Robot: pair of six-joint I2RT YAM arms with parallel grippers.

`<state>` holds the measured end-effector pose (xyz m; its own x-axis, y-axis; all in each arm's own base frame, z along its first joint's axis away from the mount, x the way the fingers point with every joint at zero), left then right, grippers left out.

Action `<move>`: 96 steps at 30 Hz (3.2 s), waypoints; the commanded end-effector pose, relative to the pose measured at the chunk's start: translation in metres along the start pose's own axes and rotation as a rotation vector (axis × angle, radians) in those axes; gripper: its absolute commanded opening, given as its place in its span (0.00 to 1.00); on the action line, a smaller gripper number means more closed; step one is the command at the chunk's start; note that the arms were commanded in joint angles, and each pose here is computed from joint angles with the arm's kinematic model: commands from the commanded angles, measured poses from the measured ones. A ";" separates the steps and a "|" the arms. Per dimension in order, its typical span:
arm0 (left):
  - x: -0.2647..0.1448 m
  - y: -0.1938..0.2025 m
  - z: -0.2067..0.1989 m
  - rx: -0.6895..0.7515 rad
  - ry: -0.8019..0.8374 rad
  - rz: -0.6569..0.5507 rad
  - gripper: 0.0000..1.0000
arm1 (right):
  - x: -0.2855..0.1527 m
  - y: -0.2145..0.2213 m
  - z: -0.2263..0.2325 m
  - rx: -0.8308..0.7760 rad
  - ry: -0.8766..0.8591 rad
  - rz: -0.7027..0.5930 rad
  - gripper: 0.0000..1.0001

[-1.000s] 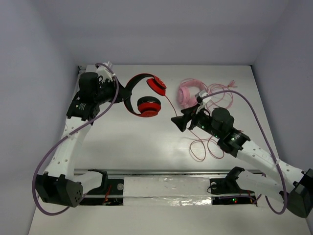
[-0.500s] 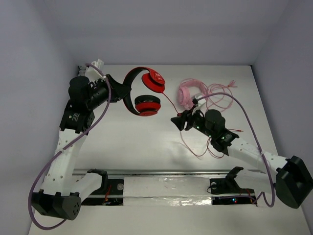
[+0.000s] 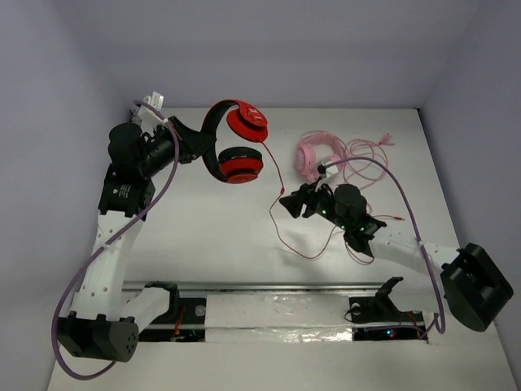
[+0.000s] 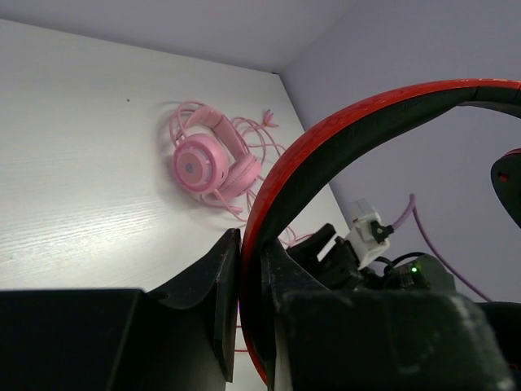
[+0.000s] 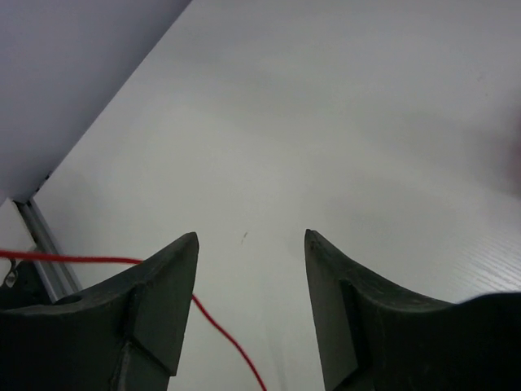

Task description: Wrap the headphones

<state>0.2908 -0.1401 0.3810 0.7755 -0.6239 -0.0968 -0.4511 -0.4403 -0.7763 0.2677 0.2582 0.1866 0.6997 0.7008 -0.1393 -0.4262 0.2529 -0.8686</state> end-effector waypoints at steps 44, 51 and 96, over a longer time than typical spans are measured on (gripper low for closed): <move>0.003 -0.029 -0.005 -0.185 -0.007 -0.171 0.00 | 0.059 0.028 0.058 0.177 -0.371 0.115 0.03; -0.001 -0.012 0.050 -0.360 -0.200 -0.333 0.00 | 0.059 0.063 0.055 0.248 -0.110 0.252 0.00; 0.034 0.091 0.130 0.018 -0.950 -0.365 0.00 | 0.006 0.151 0.093 -0.234 0.202 0.589 0.00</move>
<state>0.3333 -0.1292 0.2093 0.9073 0.2439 -0.3424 -0.1695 -0.5330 -0.8290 0.1556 0.3707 0.0676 0.4625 0.5089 -0.7260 -0.6985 -0.2952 -0.6519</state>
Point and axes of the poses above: each gripper's point midway between its finger pads, its own x axis out along the fingers, its own z axis along the line the jaws close on, y = z × x, the point moved 2 cm from there along -x, back along the fingers, and after that the axes turned 3 degrees about x, right-handed, at the moved point
